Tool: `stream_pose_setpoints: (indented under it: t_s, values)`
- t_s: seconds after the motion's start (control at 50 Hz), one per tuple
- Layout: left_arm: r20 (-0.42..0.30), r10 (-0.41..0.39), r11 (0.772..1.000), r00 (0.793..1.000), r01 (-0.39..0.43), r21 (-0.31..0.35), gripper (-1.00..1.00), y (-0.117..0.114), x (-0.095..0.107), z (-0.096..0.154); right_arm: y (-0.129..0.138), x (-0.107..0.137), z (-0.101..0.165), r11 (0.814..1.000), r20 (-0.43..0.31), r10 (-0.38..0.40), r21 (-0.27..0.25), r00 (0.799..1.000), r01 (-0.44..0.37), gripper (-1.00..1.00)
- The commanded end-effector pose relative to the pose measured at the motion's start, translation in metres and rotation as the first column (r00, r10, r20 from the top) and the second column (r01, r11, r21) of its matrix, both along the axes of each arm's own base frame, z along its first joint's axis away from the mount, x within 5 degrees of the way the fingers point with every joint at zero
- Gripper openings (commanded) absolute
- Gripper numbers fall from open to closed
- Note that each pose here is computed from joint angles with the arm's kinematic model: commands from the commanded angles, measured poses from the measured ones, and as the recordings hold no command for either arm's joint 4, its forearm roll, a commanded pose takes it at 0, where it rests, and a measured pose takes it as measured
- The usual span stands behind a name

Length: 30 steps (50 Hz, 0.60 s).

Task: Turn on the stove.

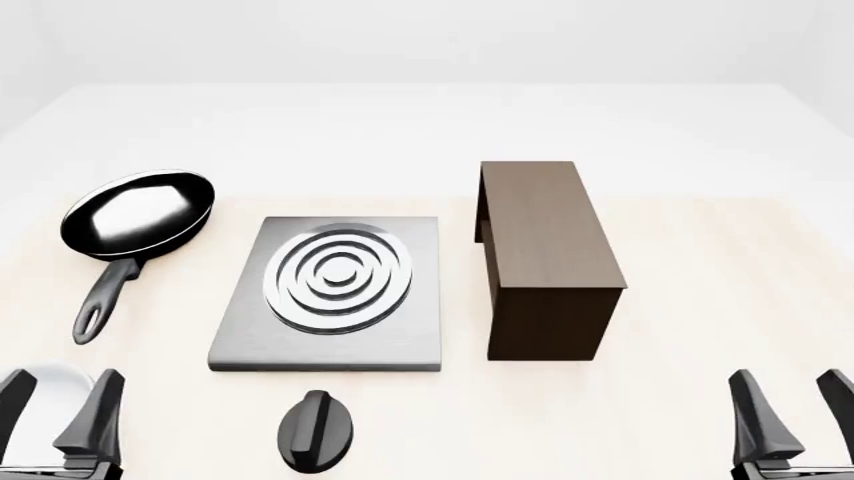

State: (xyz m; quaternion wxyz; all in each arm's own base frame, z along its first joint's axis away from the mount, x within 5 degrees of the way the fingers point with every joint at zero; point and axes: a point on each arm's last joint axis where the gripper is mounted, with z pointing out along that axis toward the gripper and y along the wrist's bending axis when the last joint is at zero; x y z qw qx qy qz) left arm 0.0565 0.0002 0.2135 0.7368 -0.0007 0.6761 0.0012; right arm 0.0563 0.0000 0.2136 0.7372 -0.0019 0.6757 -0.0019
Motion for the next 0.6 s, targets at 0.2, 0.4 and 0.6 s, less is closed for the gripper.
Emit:
stream_pose_setpoints:
  t_s: [0.2,0.4,0.6]
  values:
    - [-0.021,0.003,1.000,1.000,-0.003,-0.004,1.00,0.000,0.002,-0.001,0.000,0.000,0.001,1.000,-0.001,0.000,-0.011,1.000,0.000,1.00]
    - [-0.029,0.026,1.000,0.999,-0.027,-0.011,1.00,0.002,0.001,0.011,0.000,0.000,0.001,1.000,0.000,0.000,-0.011,1.000,0.000,1.00]
    - [-0.010,0.057,0.997,0.998,-0.056,0.048,1.00,0.002,-0.010,0.056,0.000,0.000,0.001,1.000,0.000,0.000,-0.011,1.000,0.000,1.00]
